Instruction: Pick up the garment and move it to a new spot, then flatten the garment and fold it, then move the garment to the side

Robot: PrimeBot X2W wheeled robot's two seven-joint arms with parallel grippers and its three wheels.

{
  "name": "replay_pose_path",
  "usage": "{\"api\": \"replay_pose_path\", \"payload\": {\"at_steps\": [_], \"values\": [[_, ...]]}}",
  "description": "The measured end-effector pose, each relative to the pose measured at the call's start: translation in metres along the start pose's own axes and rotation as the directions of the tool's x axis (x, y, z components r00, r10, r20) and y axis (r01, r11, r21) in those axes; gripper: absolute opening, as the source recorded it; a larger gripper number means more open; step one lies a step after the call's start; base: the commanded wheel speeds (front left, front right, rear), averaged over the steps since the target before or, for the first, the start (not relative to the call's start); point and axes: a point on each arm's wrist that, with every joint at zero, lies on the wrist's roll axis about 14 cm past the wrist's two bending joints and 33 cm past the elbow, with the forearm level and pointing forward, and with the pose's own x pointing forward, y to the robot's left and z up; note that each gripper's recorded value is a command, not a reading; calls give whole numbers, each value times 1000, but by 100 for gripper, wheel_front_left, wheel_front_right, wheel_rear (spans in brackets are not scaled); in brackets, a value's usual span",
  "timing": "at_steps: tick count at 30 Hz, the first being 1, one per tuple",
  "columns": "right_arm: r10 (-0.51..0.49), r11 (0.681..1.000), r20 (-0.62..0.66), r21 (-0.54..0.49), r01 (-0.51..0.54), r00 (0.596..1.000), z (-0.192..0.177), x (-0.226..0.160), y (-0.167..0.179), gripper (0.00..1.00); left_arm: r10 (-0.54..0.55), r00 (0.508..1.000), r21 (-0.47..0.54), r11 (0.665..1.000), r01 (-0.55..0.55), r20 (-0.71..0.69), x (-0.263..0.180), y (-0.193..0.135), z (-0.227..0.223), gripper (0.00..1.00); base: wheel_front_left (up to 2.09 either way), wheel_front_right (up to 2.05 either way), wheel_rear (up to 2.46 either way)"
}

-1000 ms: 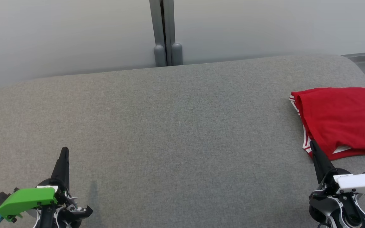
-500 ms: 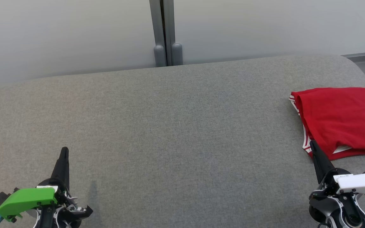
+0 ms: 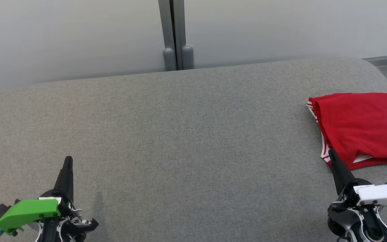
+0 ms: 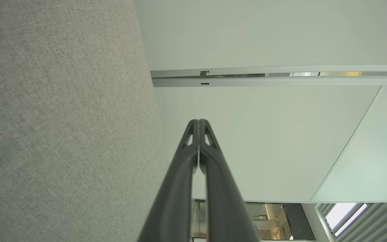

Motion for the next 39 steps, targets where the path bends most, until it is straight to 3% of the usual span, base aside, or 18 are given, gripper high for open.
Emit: {"api": "replay_pose_path", "payload": {"at_steps": [39], "values": [[0,1000,0,0,0,1000,0,0,0,0,0,1000,2,1000,0,1,0,0,0,0,0,0,0]]}}
